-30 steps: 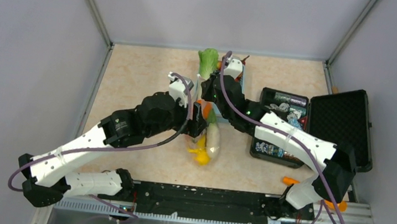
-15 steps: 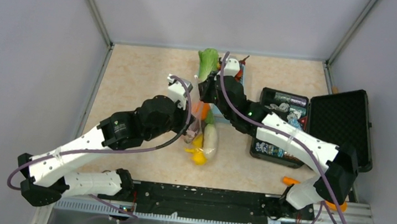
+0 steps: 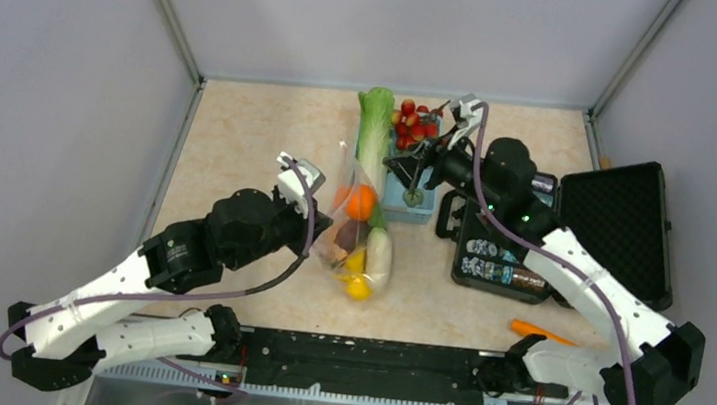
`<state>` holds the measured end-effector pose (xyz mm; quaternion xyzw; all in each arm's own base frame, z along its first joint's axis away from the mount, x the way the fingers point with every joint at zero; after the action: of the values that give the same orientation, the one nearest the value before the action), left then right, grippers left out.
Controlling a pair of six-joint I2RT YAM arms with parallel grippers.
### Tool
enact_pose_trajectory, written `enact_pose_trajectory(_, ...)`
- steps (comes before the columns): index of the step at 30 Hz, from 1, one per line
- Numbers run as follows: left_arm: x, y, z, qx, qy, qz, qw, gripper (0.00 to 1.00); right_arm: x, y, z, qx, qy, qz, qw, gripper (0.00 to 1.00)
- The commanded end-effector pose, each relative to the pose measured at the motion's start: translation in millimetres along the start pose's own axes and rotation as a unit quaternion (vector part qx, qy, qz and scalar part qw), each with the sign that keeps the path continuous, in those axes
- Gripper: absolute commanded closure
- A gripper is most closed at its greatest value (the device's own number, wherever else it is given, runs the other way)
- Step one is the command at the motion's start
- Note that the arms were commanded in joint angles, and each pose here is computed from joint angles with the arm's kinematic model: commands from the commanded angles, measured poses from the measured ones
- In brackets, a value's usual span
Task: Place the food in the zip-top bag and seal the zipper
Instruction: Move the bin to the center of the board.
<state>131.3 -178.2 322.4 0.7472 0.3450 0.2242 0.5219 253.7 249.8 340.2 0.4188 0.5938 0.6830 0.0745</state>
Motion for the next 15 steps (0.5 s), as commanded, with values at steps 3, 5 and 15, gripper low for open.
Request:
enact_pose_trajectory(3,-16.5,17.7,-8.1,-0.064,-0.101,0.077,0.99,1.0,10.2,-15.9,-23.5,0.103,0.307,-0.212,0.922,0.25)
enact_pose_trajectory(5,-21.8,15.3,-3.7,-0.051,-0.122,0.092,0.987,1.0,4.1,-32.3,-23.4,0.128,0.368,-0.269,0.881,0.22)
enact_pose_trajectory(15,-36.8,9.5,0.0,-0.03,-0.185,0.109,0.976,1.0,-38.2,-25.7,13.4,0.127,0.496,-0.242,0.824,0.16)
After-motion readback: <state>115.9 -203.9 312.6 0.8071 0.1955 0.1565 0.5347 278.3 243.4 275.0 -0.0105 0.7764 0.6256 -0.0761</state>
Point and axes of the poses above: each gripper's point midway between its finger pads, its own z axis out along the fingers, its own x axis along the line the jaws close on, y = z × x, the point moved 6 cm from there along -z, back along the fingers, and after that the axes turned 8 degrees about z, right-handed, at the moved point
